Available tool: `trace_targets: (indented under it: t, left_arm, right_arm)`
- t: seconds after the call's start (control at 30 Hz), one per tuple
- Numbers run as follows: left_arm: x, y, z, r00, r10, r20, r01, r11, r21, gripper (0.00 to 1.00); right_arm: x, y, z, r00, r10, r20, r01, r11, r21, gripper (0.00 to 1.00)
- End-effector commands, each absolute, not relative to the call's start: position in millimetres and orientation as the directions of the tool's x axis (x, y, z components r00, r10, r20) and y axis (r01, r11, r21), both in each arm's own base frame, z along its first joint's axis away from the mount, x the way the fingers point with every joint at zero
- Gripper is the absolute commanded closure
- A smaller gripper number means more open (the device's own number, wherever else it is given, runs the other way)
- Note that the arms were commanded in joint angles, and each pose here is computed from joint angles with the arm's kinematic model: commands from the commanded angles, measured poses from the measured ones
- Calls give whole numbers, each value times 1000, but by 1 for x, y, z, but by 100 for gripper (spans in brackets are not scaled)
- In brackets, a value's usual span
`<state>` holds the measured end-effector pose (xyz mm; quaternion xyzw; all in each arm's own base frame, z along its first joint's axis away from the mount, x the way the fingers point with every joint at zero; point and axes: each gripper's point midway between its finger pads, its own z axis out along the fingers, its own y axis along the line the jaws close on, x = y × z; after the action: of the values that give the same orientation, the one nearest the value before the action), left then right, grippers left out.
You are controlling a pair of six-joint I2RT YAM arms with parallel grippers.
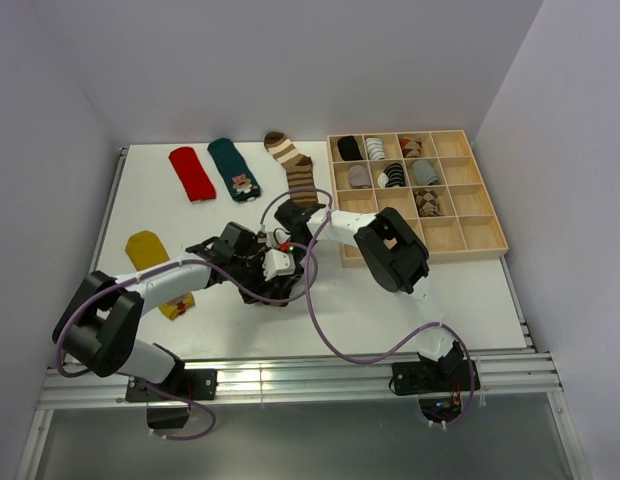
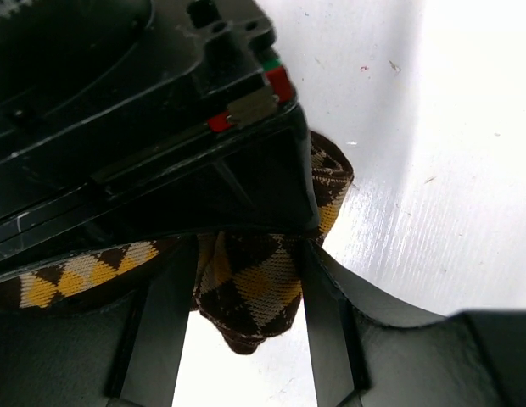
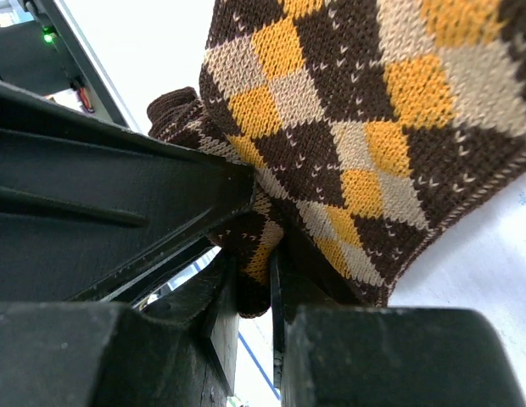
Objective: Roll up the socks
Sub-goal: Roll the sock at the center of the board.
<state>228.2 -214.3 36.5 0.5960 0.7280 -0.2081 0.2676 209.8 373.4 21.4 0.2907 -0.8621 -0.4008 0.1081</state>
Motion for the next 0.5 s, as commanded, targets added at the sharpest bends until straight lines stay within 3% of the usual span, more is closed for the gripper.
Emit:
trace_targets:
  t: [0.0,0.13,0.27,0.3,0.37,0.4,0.47]
  left_arm:
    - [235,-217,37,-171,741,-650,977,213,-13,44]
    - [236,-213,32,-221,731,-645,971,230,-72,48]
    - [239,-206,21,-289,728,-622,956,255,-146,61]
    - [236,-205,19,-308,728,-612,951,256,-174,71]
    - [239,-202,19,-342,708,-618,940,264,-218,79]
    - [240,-201,20,-358,699,-619,934,271,-234,87]
    - [245,-196,21,-397,674,-624,918,282,-280,96]
  right_arm:
    - [208,339,-27,-808,-588,35,-445,648,618,93]
    - [209,339,-26,-813,-582,26,-446,651,614,91]
    - [213,340,-24,-826,-564,-1,-445,650,617,81]
    - [212,339,-24,-833,-554,4,-435,658,615,79]
    - [219,342,-18,-843,-536,-47,-448,650,613,70]
    - [216,337,-20,-858,-513,-35,-426,669,609,67]
    - [228,344,-4,-870,-474,-136,-448,644,620,57]
